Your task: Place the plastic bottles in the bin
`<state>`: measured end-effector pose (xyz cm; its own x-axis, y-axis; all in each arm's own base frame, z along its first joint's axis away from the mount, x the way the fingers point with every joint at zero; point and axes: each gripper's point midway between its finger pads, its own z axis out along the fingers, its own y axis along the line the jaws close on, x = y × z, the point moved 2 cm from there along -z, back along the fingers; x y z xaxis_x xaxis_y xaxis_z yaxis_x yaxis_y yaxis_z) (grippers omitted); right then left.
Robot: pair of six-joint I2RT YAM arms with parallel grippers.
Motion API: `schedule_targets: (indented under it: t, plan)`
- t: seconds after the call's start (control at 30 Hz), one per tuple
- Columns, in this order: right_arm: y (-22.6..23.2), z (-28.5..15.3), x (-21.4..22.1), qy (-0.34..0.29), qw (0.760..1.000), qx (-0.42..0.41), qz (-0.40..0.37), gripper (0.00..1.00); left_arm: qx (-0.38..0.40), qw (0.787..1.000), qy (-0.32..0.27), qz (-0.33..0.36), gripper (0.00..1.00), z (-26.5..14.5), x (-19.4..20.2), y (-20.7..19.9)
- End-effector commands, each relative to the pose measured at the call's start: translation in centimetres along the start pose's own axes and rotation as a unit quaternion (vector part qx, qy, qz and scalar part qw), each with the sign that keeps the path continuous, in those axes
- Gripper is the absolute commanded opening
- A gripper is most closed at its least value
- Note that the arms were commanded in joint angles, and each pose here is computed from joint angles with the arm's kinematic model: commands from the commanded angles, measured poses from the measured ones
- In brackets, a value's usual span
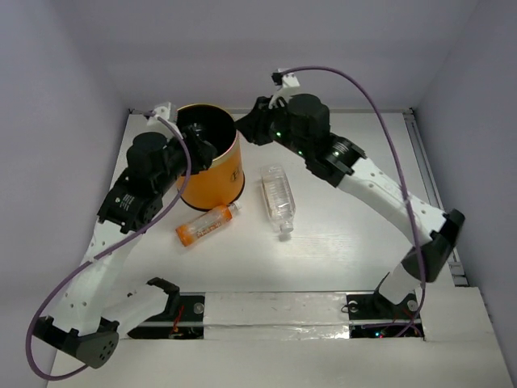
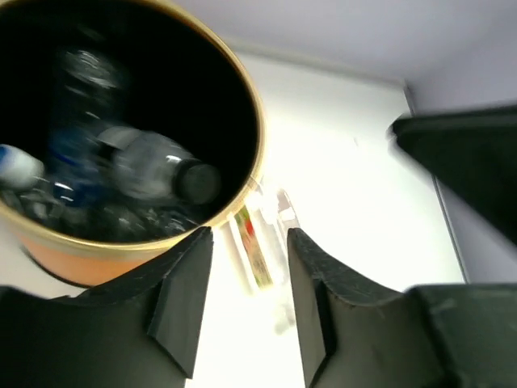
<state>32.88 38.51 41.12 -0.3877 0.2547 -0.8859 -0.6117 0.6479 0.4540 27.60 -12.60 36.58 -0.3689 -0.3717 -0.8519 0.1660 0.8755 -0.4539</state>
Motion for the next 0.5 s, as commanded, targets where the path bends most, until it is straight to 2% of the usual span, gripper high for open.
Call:
schedule_targets:
  t: [0.0,0.03,0.07,0.13,0.17,0.2,0.3,0.33,0.43,0.47]
  plan:
    - [-0.3,-3.0,-1.8,-0.051,0.999,0.011,0.008,0.21,0.058,0.996,0.050,0.045,0.36,-0.8,3.0,-2.1]
    - [-1.2,-3.7,-1.7,-0.052,0.998,0.026,0.009,0.11,0.068,0.994,0.070,0.056,0.35,-1.1,4.2,-2.8]
    - [-2.9,-4.2,0.5,-0.029,0.998,0.046,0.014,0.07,0.061,0.992,0.090,0.063,0.33,-0.9,5.3,-2.7]
    - [-3.6,-6.9,0.7,-0.032,0.998,0.049,0.026,0.05,0.028,0.989,0.130,0.070,0.28,-1.0,7.5,-1.4]
    - [-4.6,-7.6,1.4,-0.028,0.997,0.061,0.029,0.05,0.019,0.987,0.145,0.070,0.27,-1.0,8.3,-1.0]
    - [-6.3,-8.2,4.5,0.002,0.996,0.081,0.030,0.05,0.007,0.983,0.169,0.072,0.27,-1.1,9.7,-0.1]
    - [-7.8,-11.4,5.8,-0.004,0.994,0.098,0.051,0.05,-0.007,0.973,0.217,0.083,0.27,-1.2,12.5,1.2]
    - [-9.4,-12.1,7.9,0.012,0.991,0.116,0.058,0.05,-0.010,0.969,0.231,0.086,0.28,-1.1,13.3,1.5]
    - [-11.0,-14.4,9.4,0.005,0.987,0.134,0.083,0.06,-0.035,0.953,0.285,0.101,0.35,-0.6,16.2,3.0]
    - [-10.8,-15.1,9.4,-0.003,0.987,0.131,0.094,0.06,-0.044,0.944,0.307,0.112,0.41,-0.1,17.5,3.8]
